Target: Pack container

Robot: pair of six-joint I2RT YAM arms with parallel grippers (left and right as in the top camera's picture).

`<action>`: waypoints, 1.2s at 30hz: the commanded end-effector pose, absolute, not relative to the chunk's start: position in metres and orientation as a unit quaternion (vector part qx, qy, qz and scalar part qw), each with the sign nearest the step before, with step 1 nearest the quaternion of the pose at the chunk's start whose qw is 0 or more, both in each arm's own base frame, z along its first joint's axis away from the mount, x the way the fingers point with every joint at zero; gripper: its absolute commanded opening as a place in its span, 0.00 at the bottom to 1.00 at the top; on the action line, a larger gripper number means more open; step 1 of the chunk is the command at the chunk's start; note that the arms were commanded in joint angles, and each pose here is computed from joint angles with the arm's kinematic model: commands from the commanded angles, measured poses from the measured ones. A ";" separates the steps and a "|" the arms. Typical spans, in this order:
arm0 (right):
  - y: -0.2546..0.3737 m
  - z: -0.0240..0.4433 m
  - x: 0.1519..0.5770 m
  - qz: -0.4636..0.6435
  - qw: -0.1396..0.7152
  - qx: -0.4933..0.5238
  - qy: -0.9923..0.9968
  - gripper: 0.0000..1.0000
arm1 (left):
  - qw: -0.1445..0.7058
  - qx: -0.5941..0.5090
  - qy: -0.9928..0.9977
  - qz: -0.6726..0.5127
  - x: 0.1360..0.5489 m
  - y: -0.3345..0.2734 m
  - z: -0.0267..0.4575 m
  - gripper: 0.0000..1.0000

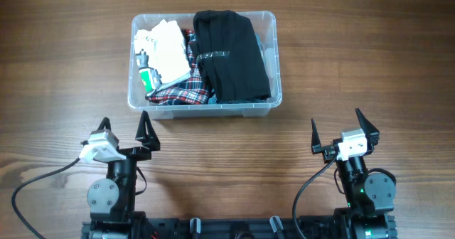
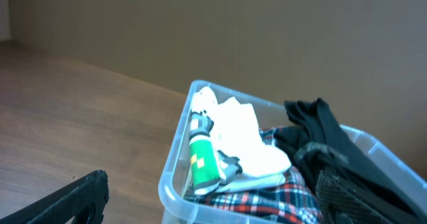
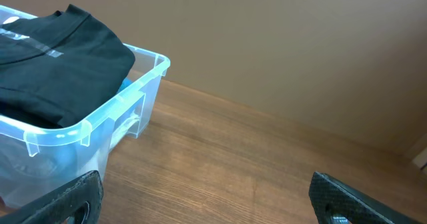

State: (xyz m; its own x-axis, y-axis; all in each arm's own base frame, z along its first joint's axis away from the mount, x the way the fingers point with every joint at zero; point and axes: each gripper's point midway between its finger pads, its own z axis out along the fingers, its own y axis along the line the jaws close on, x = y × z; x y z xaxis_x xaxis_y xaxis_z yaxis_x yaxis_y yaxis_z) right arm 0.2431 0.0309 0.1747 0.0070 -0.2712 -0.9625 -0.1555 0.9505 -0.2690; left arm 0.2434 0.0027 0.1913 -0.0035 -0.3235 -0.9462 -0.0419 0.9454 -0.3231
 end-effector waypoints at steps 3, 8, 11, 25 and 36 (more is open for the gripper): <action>0.032 0.175 0.243 -0.043 0.697 -0.159 0.698 1.00 | 0.685 -0.110 0.715 -0.089 0.245 0.002 0.171 1.00; 0.032 0.175 0.243 -0.043 0.697 -0.159 0.698 1.00 | 0.678 -0.106 0.722 -0.091 0.246 0.000 0.159 1.00; 0.032 0.175 0.243 -0.043 0.697 -0.159 0.698 1.00 | 0.678 -0.106 0.722 -0.090 0.246 0.000 0.159 1.00; 0.032 0.175 0.243 -0.043 0.697 -0.159 0.698 1.00 | 0.678 -0.106 0.722 -0.091 0.246 0.000 0.159 1.00; 0.032 0.175 0.243 -0.043 0.697 -0.159 0.698 1.00 | 0.678 -0.106 0.722 -0.091 0.246 0.000 0.159 0.99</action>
